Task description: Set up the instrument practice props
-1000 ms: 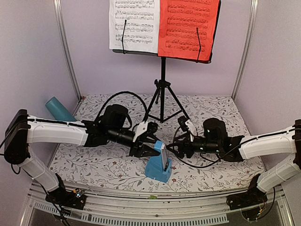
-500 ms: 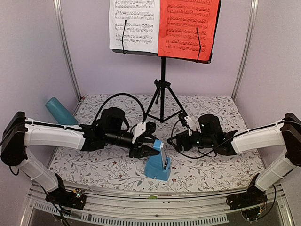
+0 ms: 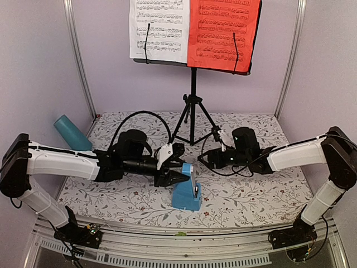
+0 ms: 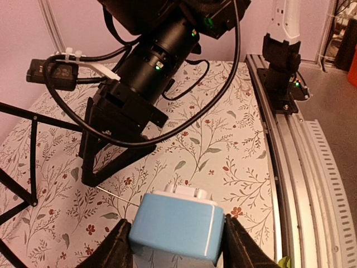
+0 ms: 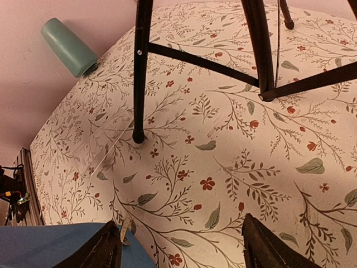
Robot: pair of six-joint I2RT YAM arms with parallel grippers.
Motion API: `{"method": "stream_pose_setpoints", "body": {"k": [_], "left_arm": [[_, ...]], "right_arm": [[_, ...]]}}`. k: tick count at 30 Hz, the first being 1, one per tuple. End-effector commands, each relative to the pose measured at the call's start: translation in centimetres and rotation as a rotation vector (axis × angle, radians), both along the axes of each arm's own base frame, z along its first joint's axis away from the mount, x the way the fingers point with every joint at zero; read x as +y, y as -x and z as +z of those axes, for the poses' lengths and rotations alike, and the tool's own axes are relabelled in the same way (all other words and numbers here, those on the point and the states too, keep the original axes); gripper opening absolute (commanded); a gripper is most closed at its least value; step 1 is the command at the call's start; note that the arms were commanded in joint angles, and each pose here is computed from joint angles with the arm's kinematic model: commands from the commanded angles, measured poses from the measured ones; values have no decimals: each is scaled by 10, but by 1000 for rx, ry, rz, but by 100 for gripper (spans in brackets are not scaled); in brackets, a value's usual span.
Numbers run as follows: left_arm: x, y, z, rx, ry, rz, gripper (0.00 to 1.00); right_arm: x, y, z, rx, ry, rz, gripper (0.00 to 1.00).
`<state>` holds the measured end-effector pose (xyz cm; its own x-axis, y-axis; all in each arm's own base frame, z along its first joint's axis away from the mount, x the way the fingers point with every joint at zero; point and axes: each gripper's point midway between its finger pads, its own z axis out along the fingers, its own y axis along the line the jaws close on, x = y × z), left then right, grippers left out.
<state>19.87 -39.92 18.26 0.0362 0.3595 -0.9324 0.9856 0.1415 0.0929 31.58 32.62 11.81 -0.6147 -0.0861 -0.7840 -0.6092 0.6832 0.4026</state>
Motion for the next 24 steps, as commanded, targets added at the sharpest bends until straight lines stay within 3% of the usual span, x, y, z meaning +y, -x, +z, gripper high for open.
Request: {"method": "stream_pose_setpoints", "body": {"k": [1,9,16,20,21,22,24], "left_arm": [[3,-11,4,-42,7,67,32],[2,-16,2,-24,4,100,33],[4,-21,5,-28,4,127,51],[3,-24,8,-30,18,144,69],[3,-25,9,-36,25,149,89],[3,-25,11,-39,33,149,95],[2,-25,15,-45,49,150,96]], "right_arm": [[-4,-25,11,11,-15,-36,76],[-8,-46,36,-31,-14,-64,76],[-22,-38,55,-61,-25,-103,83],[-32,-33,63,-82,-27,-130,89],[-35,-32,64,-85,-26,-136,90],[-37,-30,67,-89,-28,-143,91],[-41,-28,68,-91,-25,-150,92]]}}
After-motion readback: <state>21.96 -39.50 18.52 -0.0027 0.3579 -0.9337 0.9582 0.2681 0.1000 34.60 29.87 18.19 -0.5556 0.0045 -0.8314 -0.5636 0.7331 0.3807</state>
